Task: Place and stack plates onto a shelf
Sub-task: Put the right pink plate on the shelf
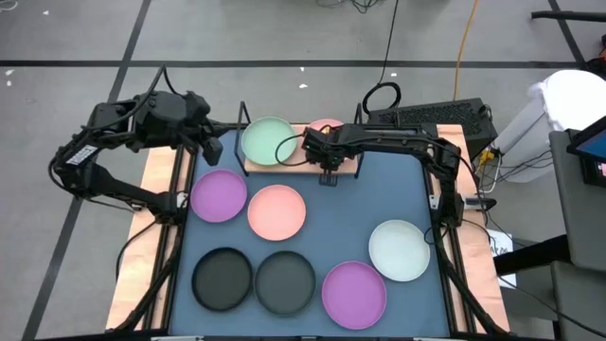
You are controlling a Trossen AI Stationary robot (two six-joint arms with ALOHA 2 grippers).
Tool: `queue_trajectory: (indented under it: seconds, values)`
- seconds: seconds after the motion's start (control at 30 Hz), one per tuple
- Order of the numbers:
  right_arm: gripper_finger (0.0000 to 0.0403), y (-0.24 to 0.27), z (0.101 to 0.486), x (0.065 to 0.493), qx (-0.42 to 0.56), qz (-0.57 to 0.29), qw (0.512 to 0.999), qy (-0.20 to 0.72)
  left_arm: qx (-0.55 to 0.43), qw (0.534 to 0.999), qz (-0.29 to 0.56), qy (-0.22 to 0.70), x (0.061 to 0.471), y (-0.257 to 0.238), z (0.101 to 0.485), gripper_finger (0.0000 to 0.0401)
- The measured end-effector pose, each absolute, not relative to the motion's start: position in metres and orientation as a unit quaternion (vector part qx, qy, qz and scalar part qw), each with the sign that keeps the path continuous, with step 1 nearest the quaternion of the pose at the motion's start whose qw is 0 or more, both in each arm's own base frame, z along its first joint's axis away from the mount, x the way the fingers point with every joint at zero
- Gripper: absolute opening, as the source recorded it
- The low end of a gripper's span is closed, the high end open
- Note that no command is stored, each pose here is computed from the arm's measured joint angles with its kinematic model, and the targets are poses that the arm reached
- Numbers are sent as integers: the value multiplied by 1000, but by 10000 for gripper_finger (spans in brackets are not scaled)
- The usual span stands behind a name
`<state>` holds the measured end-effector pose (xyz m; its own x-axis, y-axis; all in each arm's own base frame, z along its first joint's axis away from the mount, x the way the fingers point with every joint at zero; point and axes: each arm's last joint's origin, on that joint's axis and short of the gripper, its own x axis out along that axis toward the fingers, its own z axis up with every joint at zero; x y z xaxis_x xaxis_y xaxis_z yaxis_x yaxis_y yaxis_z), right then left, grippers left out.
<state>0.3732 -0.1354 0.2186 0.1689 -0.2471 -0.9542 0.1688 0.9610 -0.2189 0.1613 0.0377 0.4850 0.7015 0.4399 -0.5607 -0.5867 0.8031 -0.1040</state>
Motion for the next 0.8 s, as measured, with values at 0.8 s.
queue_trajectory:
  seconds: [0.8]
  values:
    - [5,-136,205,375,-33,-145,779,609,-146,907,285,273,170,39,481,10]
